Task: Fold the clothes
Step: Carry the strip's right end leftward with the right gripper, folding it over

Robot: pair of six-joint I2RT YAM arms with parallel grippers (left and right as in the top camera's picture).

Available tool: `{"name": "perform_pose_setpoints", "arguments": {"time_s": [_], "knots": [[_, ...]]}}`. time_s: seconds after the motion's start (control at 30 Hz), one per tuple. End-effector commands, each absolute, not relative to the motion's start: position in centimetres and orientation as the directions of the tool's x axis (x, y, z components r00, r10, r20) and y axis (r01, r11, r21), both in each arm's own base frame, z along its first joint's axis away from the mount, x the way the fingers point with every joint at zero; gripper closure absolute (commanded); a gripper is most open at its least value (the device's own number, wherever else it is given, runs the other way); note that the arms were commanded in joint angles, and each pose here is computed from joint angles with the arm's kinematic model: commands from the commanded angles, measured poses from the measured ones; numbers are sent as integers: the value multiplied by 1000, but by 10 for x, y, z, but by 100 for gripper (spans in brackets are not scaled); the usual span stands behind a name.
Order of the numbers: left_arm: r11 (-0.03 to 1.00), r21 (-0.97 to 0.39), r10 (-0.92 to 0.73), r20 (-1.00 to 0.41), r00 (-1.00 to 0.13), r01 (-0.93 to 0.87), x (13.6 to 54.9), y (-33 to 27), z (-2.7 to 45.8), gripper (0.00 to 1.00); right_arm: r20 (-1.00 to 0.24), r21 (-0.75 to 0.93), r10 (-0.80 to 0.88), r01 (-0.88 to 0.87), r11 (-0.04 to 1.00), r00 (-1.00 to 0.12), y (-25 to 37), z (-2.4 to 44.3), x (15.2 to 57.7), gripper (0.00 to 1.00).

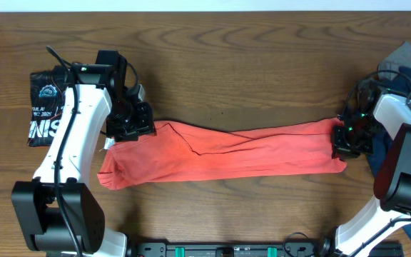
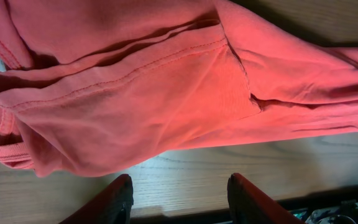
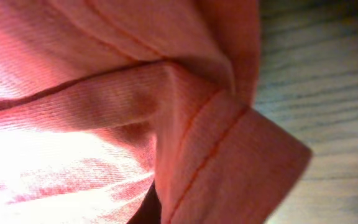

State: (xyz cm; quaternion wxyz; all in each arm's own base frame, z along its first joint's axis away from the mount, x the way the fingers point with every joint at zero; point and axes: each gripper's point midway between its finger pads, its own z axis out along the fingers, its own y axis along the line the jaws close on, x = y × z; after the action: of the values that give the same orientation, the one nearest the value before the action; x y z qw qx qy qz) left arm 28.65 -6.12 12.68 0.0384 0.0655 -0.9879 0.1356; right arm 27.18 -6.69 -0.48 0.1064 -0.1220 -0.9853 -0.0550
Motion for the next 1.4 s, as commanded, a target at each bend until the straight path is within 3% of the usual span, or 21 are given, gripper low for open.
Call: {"name": "perform_pose_setpoints", "arguments": {"time_s": [0.0,0.27,0.5,0.97,1.37], "knots": [[961,-241,-115,98,-988,-136,284,-56,126,49,213,78,226,247,966,-951,-72,-8,285,99],[964,-204,-151,108,-983,-170,282,-41,124,48,49,71,193,196,978,-980,-69,69,321,99],[963,-205,-158,101,-982,-176,284,-40,124,44,-18,69,28,26,997,-999,-7,107,317,99],[963,-204,-157,103,-982,-176,284,-40,124,42,-4,77,-212,-211,974,-977,162,81,297,99],[963,-205,-157,102,-982,-175,284,-40,124,42,59,119,-338,-330,937,-939,243,41,258,99]]}}
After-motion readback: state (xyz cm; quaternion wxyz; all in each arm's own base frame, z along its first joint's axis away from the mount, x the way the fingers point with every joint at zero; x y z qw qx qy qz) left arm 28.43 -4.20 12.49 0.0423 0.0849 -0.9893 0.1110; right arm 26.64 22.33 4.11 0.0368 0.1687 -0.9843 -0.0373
